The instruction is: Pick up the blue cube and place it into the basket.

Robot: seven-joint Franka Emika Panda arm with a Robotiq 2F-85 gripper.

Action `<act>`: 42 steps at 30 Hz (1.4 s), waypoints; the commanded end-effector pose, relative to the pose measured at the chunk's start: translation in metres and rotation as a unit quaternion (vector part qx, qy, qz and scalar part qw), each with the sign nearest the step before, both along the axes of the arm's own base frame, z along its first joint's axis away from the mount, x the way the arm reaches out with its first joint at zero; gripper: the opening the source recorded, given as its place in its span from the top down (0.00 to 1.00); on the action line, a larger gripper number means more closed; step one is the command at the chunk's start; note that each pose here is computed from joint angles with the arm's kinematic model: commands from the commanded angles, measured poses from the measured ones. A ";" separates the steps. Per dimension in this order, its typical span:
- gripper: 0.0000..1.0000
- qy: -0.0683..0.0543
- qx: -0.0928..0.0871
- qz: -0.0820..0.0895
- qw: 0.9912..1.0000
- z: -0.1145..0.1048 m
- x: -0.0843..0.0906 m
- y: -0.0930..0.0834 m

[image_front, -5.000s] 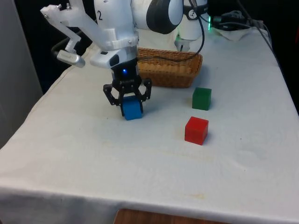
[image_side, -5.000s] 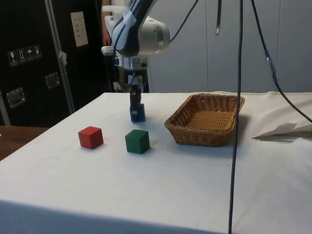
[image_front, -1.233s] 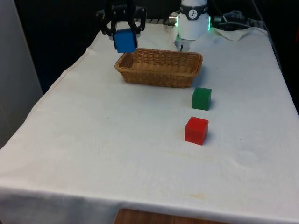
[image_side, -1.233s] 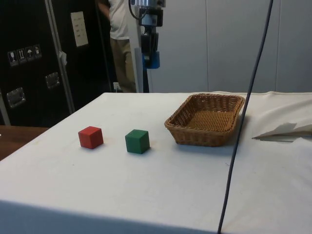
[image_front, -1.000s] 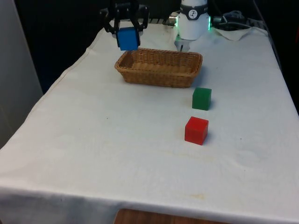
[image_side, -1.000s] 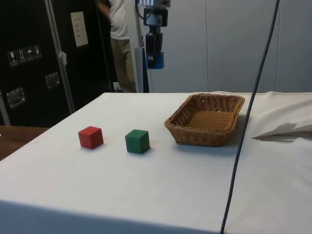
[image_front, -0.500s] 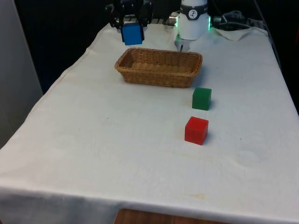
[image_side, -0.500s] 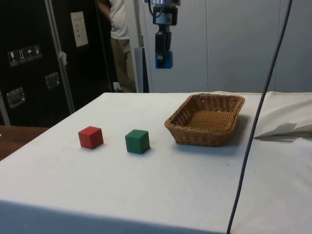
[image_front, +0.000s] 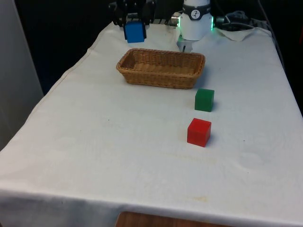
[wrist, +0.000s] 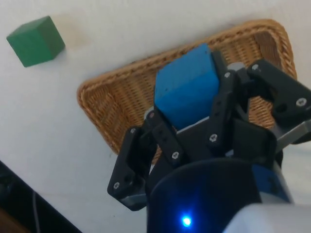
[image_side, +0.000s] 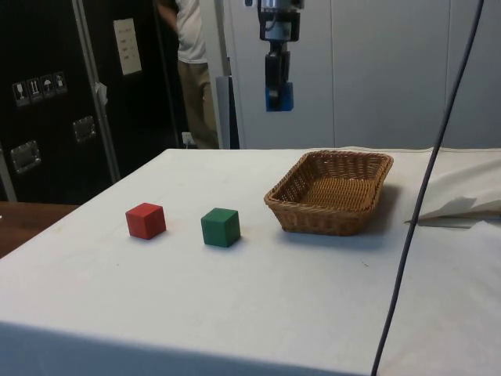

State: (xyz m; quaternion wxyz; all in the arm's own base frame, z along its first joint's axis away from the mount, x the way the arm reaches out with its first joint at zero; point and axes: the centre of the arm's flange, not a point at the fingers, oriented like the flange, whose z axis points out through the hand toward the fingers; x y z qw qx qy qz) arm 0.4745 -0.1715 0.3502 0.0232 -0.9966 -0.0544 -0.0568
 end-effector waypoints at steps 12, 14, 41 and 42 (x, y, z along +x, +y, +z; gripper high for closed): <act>1.00 0.012 -0.017 -0.006 1.000 -0.003 -0.030 -0.004; 1.00 0.013 -0.018 -0.006 1.000 -0.004 -0.032 -0.004; 1.00 0.000 -0.004 -0.005 1.000 -0.013 -0.092 0.016; 1.00 0.001 -0.004 -0.006 1.000 -0.013 -0.092 0.016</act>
